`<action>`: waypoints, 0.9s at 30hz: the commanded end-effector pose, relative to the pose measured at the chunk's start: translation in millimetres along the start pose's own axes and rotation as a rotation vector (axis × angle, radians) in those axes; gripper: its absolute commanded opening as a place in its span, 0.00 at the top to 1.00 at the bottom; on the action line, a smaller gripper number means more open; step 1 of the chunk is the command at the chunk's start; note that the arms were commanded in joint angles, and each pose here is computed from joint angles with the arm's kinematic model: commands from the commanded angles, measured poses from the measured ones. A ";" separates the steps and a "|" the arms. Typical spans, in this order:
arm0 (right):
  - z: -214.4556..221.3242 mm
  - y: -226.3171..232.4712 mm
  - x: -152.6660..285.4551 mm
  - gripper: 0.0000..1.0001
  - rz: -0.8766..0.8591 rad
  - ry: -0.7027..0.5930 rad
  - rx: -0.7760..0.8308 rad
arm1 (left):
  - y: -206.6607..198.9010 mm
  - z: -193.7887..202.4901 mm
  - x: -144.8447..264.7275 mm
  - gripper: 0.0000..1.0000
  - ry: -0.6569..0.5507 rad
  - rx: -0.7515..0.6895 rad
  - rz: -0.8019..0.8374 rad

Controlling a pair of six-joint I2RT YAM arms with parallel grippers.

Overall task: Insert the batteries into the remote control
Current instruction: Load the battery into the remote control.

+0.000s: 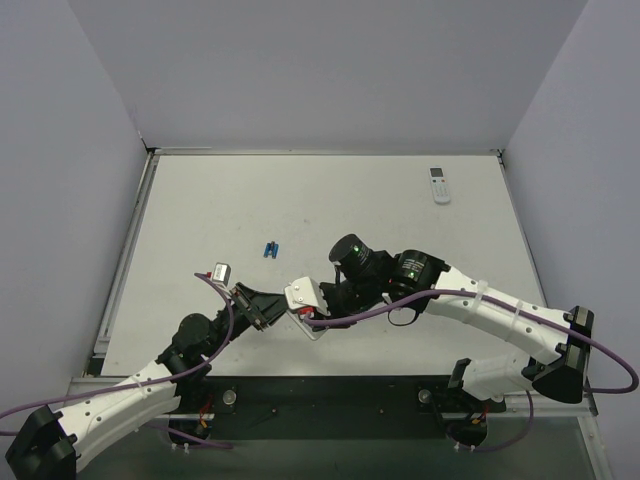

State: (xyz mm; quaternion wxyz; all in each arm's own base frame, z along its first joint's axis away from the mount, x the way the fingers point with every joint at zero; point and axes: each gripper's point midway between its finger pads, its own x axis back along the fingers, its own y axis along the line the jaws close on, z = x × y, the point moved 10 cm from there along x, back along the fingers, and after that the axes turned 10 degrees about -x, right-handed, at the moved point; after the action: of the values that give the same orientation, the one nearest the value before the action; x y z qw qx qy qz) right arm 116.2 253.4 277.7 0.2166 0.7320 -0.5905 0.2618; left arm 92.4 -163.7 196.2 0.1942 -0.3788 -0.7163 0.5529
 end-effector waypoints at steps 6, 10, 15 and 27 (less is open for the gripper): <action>2.5 -3.7 -7.9 0.85 -0.039 -0.002 0.002 | 1.3 2.7 5.0 1.00 0.004 -0.014 0.053; 3.9 -4.8 -10.6 0.85 -0.043 0.006 -0.004 | 0.5 2.9 5.2 1.00 0.006 -0.014 0.058; 6.8 -7.3 -13.2 0.86 -0.040 0.021 -0.013 | -0.1 2.5 5.0 1.00 0.005 -0.015 0.061; 4.4 -12.1 -20.2 0.89 -0.056 0.023 -0.028 | -2.2 2.7 4.5 1.00 0.011 -0.020 0.075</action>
State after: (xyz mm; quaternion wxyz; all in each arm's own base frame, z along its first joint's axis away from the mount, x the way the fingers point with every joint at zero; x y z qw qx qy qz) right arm 124.4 261.7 261.0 0.2457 0.7272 -0.5840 0.2643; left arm 92.4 -164.8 190.3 0.2032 -0.3792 -0.7266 0.5358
